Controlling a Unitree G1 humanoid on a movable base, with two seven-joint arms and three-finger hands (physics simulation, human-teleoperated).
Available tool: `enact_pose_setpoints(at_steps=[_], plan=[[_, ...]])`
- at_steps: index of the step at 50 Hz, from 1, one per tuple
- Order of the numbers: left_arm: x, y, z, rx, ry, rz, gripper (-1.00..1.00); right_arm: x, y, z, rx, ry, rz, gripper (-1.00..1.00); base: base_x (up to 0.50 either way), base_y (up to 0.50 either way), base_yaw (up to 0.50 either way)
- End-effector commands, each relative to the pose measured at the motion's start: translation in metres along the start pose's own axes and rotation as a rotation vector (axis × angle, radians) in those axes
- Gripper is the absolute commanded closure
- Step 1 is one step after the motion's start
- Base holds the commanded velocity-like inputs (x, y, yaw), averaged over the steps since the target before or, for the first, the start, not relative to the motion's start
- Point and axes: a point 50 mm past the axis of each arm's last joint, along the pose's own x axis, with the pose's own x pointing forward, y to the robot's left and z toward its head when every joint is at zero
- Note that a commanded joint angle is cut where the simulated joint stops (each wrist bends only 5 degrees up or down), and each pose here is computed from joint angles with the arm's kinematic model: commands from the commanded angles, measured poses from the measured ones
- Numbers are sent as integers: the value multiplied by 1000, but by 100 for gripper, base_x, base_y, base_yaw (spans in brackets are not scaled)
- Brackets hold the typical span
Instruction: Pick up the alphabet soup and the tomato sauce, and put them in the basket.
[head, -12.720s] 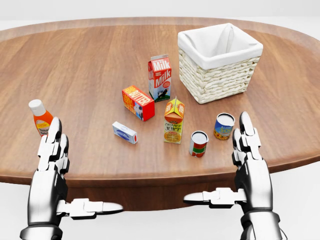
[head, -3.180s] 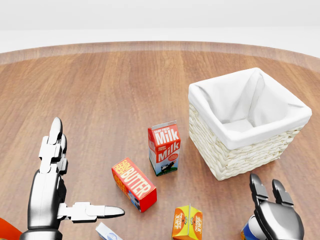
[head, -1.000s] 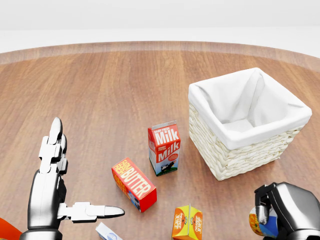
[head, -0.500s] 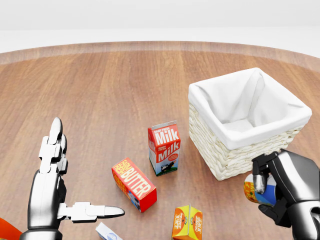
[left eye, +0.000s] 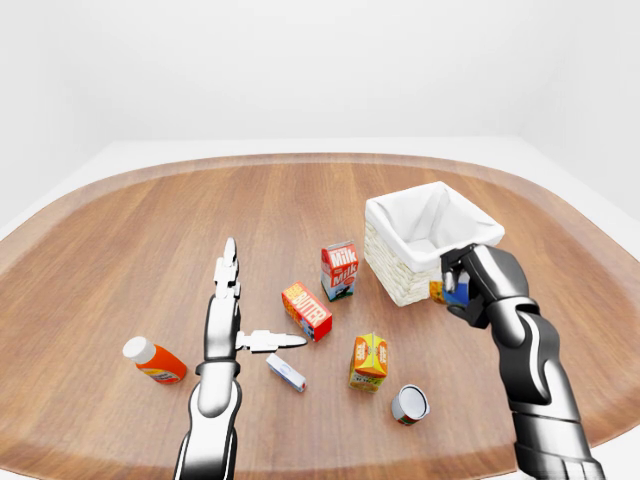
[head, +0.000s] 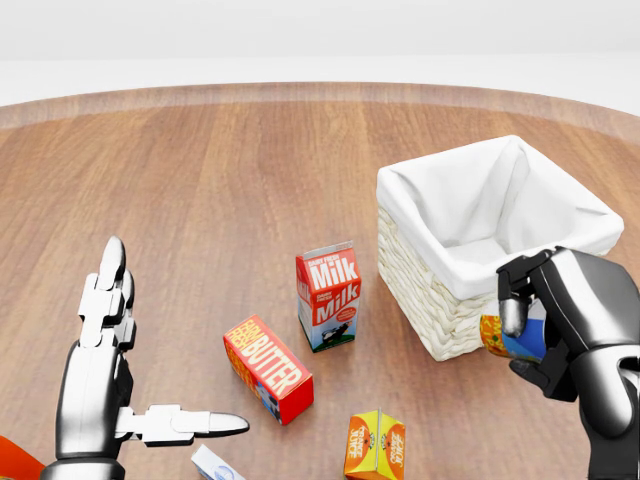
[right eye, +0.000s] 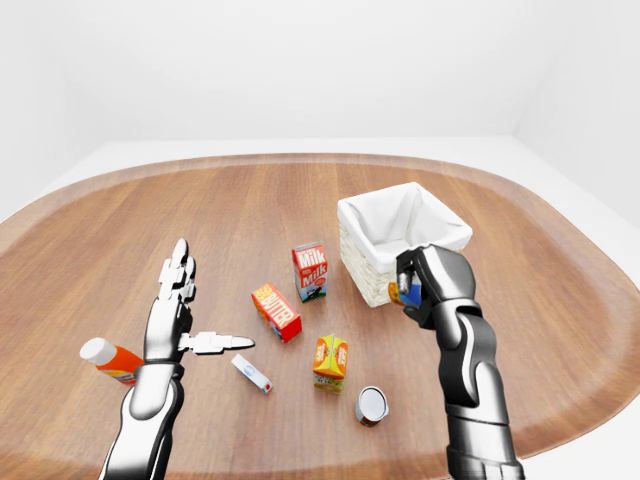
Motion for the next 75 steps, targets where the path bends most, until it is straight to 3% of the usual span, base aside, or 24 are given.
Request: enact_pose_setpoints(at_steps=[1,43,75], plan=[[0,0,-1,-1,3,-2,-100,17,-18,8,0,-2,-53,100,0,0,0],[1,0,2,-4,-10,-3,-100,81,-48,24,-51,14,-85,100,0,0,0],[1,0,0,-2,0,-2,-100,127,-48,45,-59,22,-78,100,0,0,0]])
